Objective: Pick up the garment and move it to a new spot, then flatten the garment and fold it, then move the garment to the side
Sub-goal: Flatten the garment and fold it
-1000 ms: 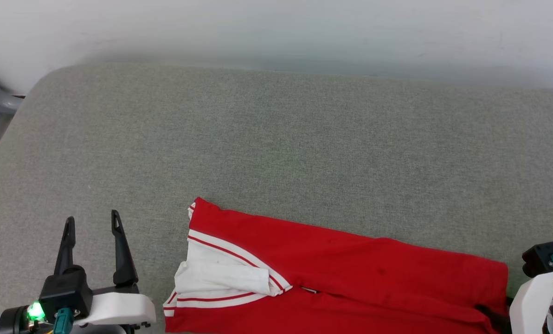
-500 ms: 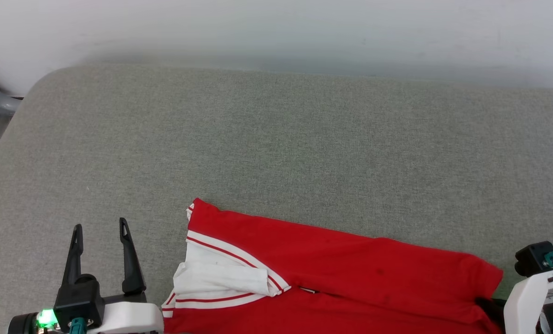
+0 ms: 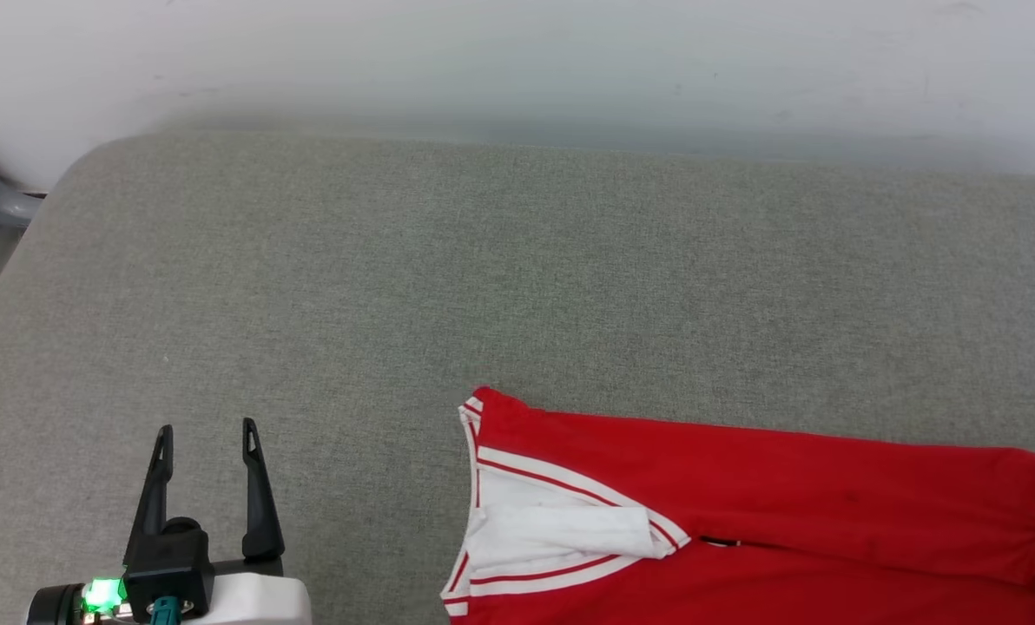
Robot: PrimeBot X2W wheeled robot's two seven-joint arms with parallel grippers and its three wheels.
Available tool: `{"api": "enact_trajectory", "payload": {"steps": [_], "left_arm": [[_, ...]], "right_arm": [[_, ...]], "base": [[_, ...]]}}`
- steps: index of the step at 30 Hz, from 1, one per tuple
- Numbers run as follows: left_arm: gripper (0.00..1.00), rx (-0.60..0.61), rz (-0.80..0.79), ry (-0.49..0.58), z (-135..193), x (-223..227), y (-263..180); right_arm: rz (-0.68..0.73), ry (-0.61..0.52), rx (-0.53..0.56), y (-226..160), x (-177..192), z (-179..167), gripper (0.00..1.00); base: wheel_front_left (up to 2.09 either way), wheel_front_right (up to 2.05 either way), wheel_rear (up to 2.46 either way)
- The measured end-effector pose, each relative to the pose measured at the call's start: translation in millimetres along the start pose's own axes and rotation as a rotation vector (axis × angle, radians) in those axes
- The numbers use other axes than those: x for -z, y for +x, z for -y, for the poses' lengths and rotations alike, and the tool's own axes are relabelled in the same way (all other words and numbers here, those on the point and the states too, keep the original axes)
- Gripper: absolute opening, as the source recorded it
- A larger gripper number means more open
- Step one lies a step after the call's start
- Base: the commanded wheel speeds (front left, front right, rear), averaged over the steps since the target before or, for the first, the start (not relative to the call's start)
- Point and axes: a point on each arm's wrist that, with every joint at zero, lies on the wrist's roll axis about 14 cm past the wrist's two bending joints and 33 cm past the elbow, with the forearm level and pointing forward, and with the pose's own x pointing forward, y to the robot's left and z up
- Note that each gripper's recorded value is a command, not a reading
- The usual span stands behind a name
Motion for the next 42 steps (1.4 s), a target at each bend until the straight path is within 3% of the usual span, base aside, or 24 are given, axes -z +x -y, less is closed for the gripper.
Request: {"api": "enact_trajectory", "payload": {"steps": [3,7,11,15,24,26,32,42], "left_arm": [[1.0,0.008,-0.007,0.0,1,2,-2],[1.0,0.013,-0.006,0.005,1,2,-3],[1.0,0.022,-0.016,0.004,2,5,-6],[1.0,0.027,-0.011,0.002,3,3,-7],[1.0,0.033,-0.022,-0.001,5,6,-6],[1.0,0.027,-0.029,0.001,4,8,-5],[1.0,0.024,-0.033,0.002,4,10,-2],[1.0,0.014,-0.044,0.007,2,14,6]], "right_arm": [[-0.005,0.009,0.039,-1,1,14,0.0],[0.032,0.027,0.018,-3,-9,7,0.0],[0.104,0.045,-0.069,-11,-27,-19,0.0],[0.14,0.068,-0.222,-24,-36,-68,0.0],[0.167,-0.078,-0.431,-45,-53,-149,0.0],[0.156,-0.177,-0.515,-48,-57,-184,0.0],[0.153,-0.302,-0.648,-49,-65,-237,0.0],[0.173,-0.513,-0.809,-44,-77,-315,0.0]], "base": [[0.0,0.0,0.0],[0.0,0.0,0.0],[0.0,0.0,0.0],[0.0,0.0,0.0],[0.0,0.0,0.0],[0.0,0.0,0.0],[0.0,0.0,0.0],[0.0,0.0,0.0]]}}
